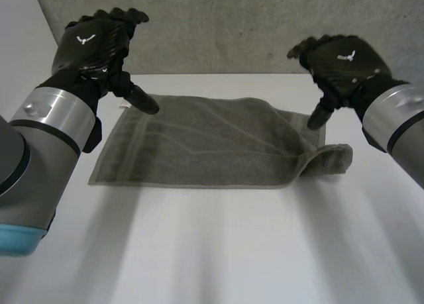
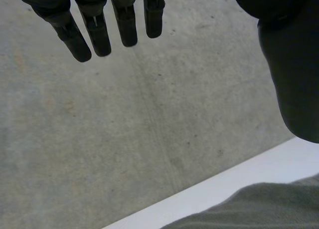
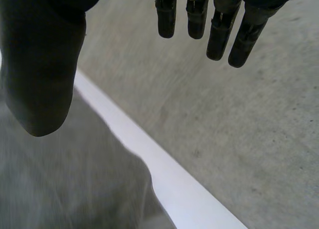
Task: Fold the towel.
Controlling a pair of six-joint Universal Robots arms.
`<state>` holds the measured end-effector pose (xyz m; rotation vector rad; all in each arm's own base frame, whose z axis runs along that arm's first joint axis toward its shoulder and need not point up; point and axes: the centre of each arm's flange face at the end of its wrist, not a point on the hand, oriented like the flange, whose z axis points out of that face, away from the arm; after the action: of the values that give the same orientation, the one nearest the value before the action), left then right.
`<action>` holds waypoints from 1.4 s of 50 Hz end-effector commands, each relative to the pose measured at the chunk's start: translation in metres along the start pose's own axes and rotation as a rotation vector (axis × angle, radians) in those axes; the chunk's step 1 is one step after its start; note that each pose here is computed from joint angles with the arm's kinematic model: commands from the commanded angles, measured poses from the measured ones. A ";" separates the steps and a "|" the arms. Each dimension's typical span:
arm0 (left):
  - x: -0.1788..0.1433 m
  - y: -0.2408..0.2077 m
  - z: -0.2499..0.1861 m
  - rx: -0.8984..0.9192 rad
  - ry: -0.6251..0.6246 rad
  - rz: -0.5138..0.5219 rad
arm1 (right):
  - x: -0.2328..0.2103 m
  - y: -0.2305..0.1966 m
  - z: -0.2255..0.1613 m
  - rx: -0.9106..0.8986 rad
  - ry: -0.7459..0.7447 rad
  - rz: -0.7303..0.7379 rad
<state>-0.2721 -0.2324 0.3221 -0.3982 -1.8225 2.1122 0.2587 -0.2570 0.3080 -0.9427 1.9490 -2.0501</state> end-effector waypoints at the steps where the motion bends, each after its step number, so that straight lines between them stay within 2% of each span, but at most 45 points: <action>1: -0.021 0.028 0.024 -0.085 0.011 0.085 | -0.008 0.035 0.012 -0.121 -0.045 -0.290; 3: -0.027 0.045 0.030 -0.161 0.035 0.189 | -0.011 0.057 0.018 -0.189 -0.068 -0.403; 4: -0.027 0.045 0.030 -0.161 0.036 0.190 | -0.011 0.057 0.018 -0.189 -0.068 -0.404; 6: -0.031 0.064 0.035 -0.235 0.067 0.280 | -0.015 0.078 0.023 -0.257 -0.082 -0.464; 9: -0.035 0.080 0.040 -0.286 0.083 0.324 | -0.018 0.097 0.028 -0.304 -0.096 -0.476; 18: -0.047 0.102 0.047 -0.342 0.068 0.324 | -0.022 0.141 0.048 -0.341 -0.092 -0.480; 25: -0.047 0.107 0.047 -0.353 0.080 0.330 | -0.018 0.148 0.055 -0.324 -0.069 -0.484; 31: -0.044 0.112 0.049 -0.356 0.129 0.321 | 0.007 0.141 0.062 -0.295 0.021 -0.389; 33: -0.048 0.118 0.051 -0.369 0.140 0.313 | 0.025 0.136 0.067 -0.267 0.096 -0.266; 36: -0.049 0.121 0.052 -0.375 0.144 0.310 | 0.037 0.135 0.069 -0.259 0.140 -0.184; 38: -0.049 0.128 0.053 -0.394 0.152 0.307 | 0.060 0.138 0.074 -0.251 0.230 0.000; 39: -0.049 0.128 0.053 -0.394 0.152 0.307 | 0.060 0.138 0.074 -0.251 0.231 0.001; 41: -0.050 0.134 0.054 -0.410 0.158 0.318 | 0.074 0.145 0.075 -0.263 0.294 0.137; 47: -0.050 0.152 0.053 -0.451 0.185 0.389 | 0.076 0.160 0.076 -0.349 0.292 0.173; 53: -0.050 0.173 0.049 -0.508 0.210 0.430 | 0.074 0.164 0.076 -0.362 0.278 0.176; 70: -0.050 0.193 0.045 -0.604 0.226 0.414 | 0.067 0.168 0.076 -0.378 0.257 0.179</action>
<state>-0.2569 -0.3177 0.1412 -1.1993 -2.3455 1.5926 0.1953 -0.3798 0.1698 -0.5502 2.5092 -1.8243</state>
